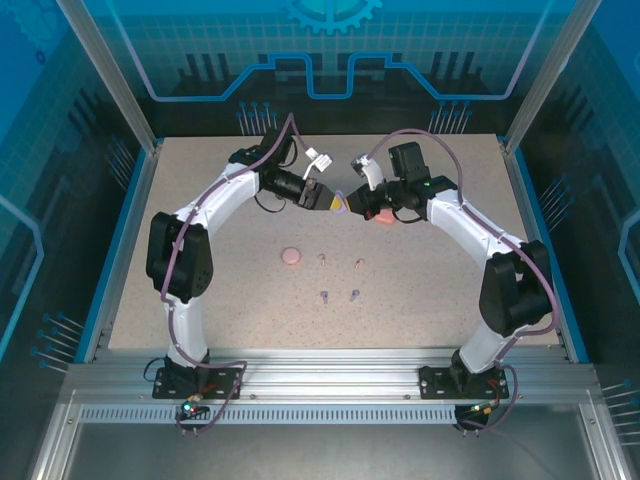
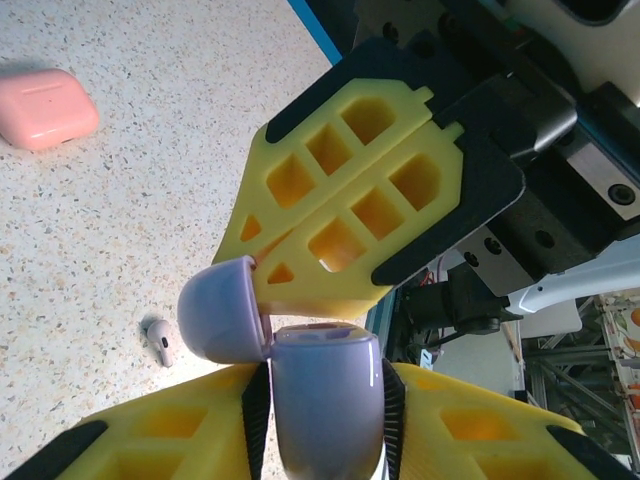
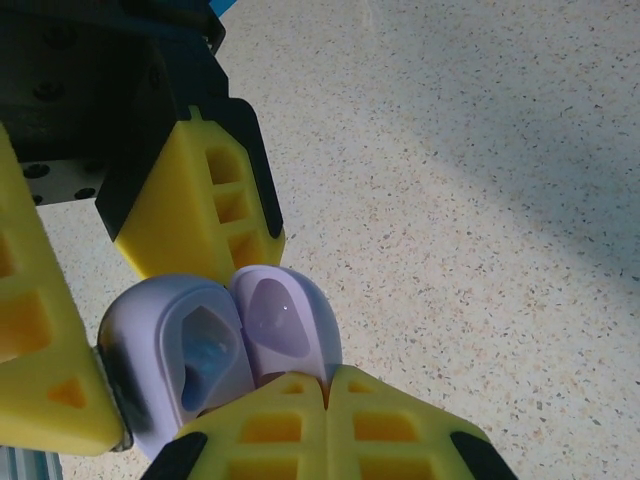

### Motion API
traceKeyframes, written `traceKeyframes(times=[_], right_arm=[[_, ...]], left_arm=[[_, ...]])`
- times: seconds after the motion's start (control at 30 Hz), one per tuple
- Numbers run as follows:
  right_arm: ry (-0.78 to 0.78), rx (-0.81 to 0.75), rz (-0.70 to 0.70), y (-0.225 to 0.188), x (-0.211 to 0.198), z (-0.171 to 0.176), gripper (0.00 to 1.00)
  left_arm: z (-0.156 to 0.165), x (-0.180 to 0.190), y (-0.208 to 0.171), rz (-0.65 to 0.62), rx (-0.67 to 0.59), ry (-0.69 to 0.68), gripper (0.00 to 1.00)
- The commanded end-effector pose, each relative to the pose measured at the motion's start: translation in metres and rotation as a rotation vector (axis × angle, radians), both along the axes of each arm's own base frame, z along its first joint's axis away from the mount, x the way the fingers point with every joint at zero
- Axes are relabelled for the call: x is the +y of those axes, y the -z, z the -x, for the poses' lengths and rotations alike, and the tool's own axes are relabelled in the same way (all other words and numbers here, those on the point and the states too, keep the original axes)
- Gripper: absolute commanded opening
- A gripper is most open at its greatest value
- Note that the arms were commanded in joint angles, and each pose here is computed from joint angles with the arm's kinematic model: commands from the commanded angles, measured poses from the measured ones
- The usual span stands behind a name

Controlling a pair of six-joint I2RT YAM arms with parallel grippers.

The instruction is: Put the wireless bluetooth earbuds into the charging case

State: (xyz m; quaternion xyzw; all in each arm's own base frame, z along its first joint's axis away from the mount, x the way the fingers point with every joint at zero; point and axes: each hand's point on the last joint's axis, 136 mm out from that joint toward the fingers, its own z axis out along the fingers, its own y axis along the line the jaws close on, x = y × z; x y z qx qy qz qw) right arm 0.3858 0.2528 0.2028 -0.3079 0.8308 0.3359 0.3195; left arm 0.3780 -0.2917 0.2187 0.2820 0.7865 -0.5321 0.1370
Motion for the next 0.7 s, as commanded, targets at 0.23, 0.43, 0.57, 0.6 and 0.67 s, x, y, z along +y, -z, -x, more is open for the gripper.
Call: traceKeyframes(times=[0.23,0.43,0.57,0.6,0.67], right_arm=[[-0.007,-0.028,-0.045,-0.0207,0.0006,-0.0043,0.0],[-0.008,-0.03,-0.047,-0.022,0.0013,-0.004,0.0],[-0.009,-0.029,-0.046,-0.0219,0.0016,-0.0041,0.0],[-0.01,-0.029,-0.047,-0.022,0.002,-0.0039,0.0],[-0.009,-0.027,-0.046,-0.0218,0.002,-0.0037,0.0]], left_arm=[[0.0014,-0.0051,0.005,0.024,0.022,0.025,0.33],[-0.0001,-0.0063,0.0034,0.026,0.019,0.026,0.32],[-0.0004,-0.0067,0.0036,0.028,0.02,0.028,0.31],[-0.0005,-0.0067,0.0031,0.028,0.018,0.028,0.31],[-0.0008,-0.0069,0.0044,0.028,0.021,0.028,0.32]])
